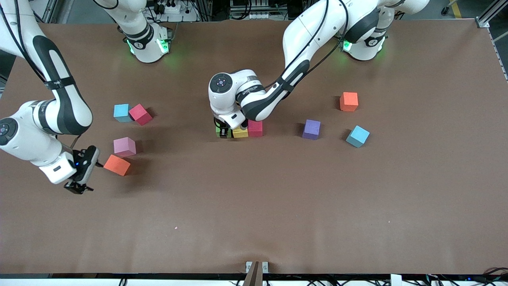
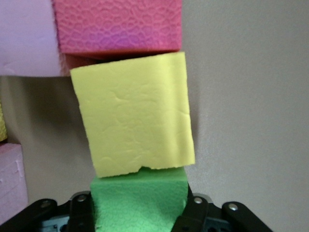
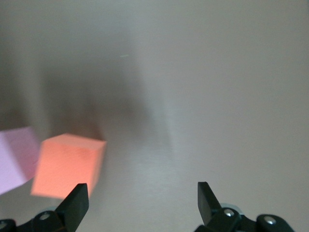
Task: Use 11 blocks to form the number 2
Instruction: 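Grasp the orange cube with the right gripper while the left gripper places green, then carry the orange cube to the centre while the left gripper reaches purple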
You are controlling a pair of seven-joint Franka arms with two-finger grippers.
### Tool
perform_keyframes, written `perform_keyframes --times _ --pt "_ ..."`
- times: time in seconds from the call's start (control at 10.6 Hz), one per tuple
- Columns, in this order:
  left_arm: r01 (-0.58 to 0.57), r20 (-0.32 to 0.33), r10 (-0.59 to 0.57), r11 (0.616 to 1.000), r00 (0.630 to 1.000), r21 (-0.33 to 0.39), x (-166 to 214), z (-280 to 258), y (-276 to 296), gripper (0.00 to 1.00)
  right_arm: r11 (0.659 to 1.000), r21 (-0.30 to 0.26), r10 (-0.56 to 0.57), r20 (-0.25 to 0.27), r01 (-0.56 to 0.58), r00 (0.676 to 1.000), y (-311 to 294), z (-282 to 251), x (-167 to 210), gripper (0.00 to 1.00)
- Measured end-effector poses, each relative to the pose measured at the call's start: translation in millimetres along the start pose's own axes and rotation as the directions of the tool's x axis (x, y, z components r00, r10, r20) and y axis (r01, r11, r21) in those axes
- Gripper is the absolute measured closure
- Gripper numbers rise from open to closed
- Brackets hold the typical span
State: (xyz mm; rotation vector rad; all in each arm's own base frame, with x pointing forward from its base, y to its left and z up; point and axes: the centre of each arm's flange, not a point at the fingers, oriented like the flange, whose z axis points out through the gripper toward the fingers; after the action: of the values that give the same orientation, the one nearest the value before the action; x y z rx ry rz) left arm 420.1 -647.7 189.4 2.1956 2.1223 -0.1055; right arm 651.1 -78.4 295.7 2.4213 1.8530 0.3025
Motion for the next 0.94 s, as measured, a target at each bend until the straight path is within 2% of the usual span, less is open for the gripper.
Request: perform_keyframes --times 0.09,0.19,0.28,0.38,0.47,0.57,0.66,0.75,0.85,0.94 --pt "-0.004 -0.003 0.004 1.0 1.0 0.001 1 0 0 0.41 0.991 -0.023 0.135 -0.008 -0.135 0.991 2 0 -2 0.0" --pt "-0.008 -0.006 0.008 1.0 1.0 0.003 1 0 0 0.41 0.957 -0.023 0.29 -0.013 -0.29 0.957 3 3 -4 0.0" --pt "-0.01 -0.007 0.01 1.0 1.0 0.004 1 0 0 0.41 0.888 -0.019 0.458 -0.012 -0.459 0.889 2 5 -8 0.0" --pt "-0.011 -0.008 0.011 1.0 1.0 0.004 1 0 0 0.41 0.783 -0.012 0.621 -0.007 -0.621 0.784 1 7 -10 0.0" --pt "-0.011 -0.009 0.011 1.0 1.0 0.005 1 1 0 0.41 0.665 -0.001 0.747 0.006 -0.747 0.665 -1 9 -10 0.0" --pt "-0.012 -0.017 0.012 1.0 1.0 0.01 2 3 -1 0.33 0.515 0.01 0.857 0.037 -0.857 0.515 -4 13 -11 0.0" --pt "-0.013 -0.021 0.013 1.0 1.0 0.013 3 4 -2 0.15 0.331 0.008 0.94 0.077 -0.943 0.331 -9 17 -12 0.0" --pt "-0.013 -0.027 0.013 1.0 1.0 0.015 4 3 -2 0.01 0.156 -0.006 0.982 0.104 -0.988 0.155 -14 23 -14 0.0" --pt "-0.013 -0.037 0.013 1.0 0.999 0.019 4 -1 -2 0.0 -0.001 -0.025 0.991 0.131 -1.0 -0.004 -23 34 -14 0.0" --pt "-0.014 -0.04 0.015 1.0 0.999 0.02 2 -9 -1 0.0 -0.093 -0.041 0.983 0.155 -0.995 -0.098 -33 45 -13 0.0"
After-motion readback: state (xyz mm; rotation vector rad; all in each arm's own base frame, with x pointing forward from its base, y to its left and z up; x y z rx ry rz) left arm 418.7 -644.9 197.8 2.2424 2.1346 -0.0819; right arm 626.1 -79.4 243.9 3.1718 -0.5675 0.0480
